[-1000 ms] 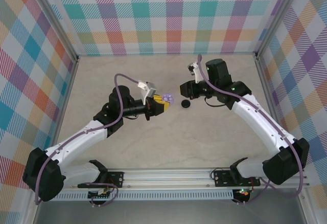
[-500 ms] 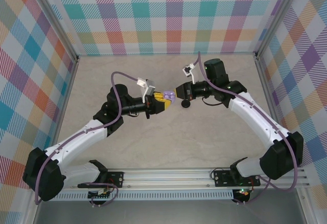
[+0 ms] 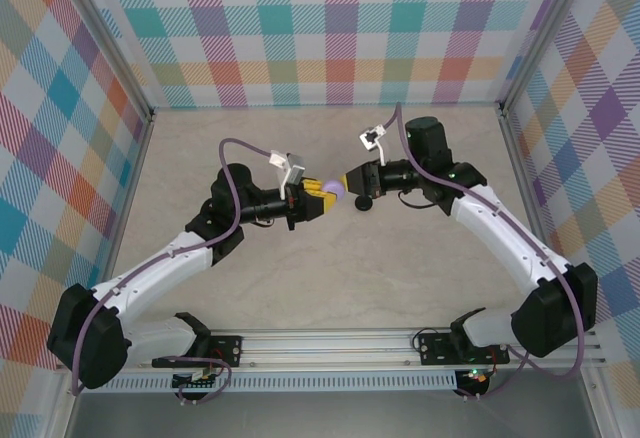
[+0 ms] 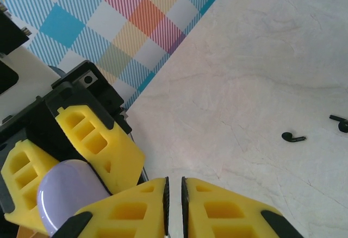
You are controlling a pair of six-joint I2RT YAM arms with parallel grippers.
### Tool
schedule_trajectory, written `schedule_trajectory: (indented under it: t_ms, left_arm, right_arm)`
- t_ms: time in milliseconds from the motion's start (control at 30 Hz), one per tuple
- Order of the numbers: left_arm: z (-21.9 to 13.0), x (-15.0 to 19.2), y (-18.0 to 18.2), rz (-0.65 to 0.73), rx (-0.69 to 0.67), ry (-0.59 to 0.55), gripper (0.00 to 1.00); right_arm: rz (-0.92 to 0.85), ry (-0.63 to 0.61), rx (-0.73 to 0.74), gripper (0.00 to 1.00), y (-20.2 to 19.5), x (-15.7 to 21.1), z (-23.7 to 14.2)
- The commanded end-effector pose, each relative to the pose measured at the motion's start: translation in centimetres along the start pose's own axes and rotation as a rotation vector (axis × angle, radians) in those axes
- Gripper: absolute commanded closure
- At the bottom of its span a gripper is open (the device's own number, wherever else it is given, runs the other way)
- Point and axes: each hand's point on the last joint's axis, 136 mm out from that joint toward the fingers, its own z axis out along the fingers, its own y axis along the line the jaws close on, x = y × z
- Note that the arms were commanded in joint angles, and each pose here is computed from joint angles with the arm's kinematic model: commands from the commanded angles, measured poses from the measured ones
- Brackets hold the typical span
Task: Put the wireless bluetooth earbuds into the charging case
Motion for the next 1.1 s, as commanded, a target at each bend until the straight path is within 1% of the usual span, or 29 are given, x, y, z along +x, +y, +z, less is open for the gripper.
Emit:
schedule_trajectory:
  t_ms: [0, 67, 167, 267, 433, 500, 533, 600, 700, 900, 1067]
  left_arm:
    - [0.5, 0.1, 0.5, -0.013, -0.019, -0.008, 0.84]
    - [0.5, 0.2, 0.7, -0.016, -0.028, -0.009, 0.84]
    - [0.6, 0.3, 1.4, -0.034, -0.064, -0.005, 0.84]
    - [0.7, 0.6, 2.8, -0.072, -0.137, 0.021, 0.86]
    - [1.6, 1.2, 4.8, -0.134, -0.204, 0.077, 0.85]
    - [1.9, 1.5, 6.1, -0.163, -0.255, 0.095, 0.85]
    - [1.9, 1.8, 7.2, -0.186, -0.301, 0.106, 0.84]
    - [2.2, 2.3, 8.8, -0.230, -0.352, 0.130, 0.84]
    - [2.6, 3.3, 11.6, -0.294, -0.429, 0.180, 0.82]
    - [3.2, 5.7, 17.4, -0.456, -0.552, 0.328, 0.78]
    - [3.8, 8.5, 21.9, -0.563, -0.577, 0.420, 0.78]
  right_arm:
    - [-0.083, -0.028, -0.093, 0.82, 3.1, -0.6, -0.9]
    - [-0.083, -0.033, -0.078, 0.82, 3.0, -0.6, -1.0]
    - [-0.070, -0.030, -0.014, 0.81, 2.0, -0.6, -1.0]
    - [-0.045, -0.035, 0.116, 0.79, -0.2, -0.6, -1.2]
    - [0.004, -0.049, 0.405, 0.78, -4.7, -0.4, -2.8]
    - [0.015, -0.054, 0.488, 0.78, -6.0, -0.3, -3.5]
    - [0.023, -0.057, 0.528, 0.77, -6.6, -0.2, -3.9]
    - [0.035, -0.050, 0.582, 0.77, -7.5, 0.1, -4.3]
    - [0.045, -0.038, 0.624, 0.76, -8.2, 0.6, -4.6]
    - [0.055, -0.020, 0.631, 0.76, -8.6, 1.4, -4.6]
    - [0.069, -0.002, 0.628, 0.75, -8.8, 2.3, -4.5]
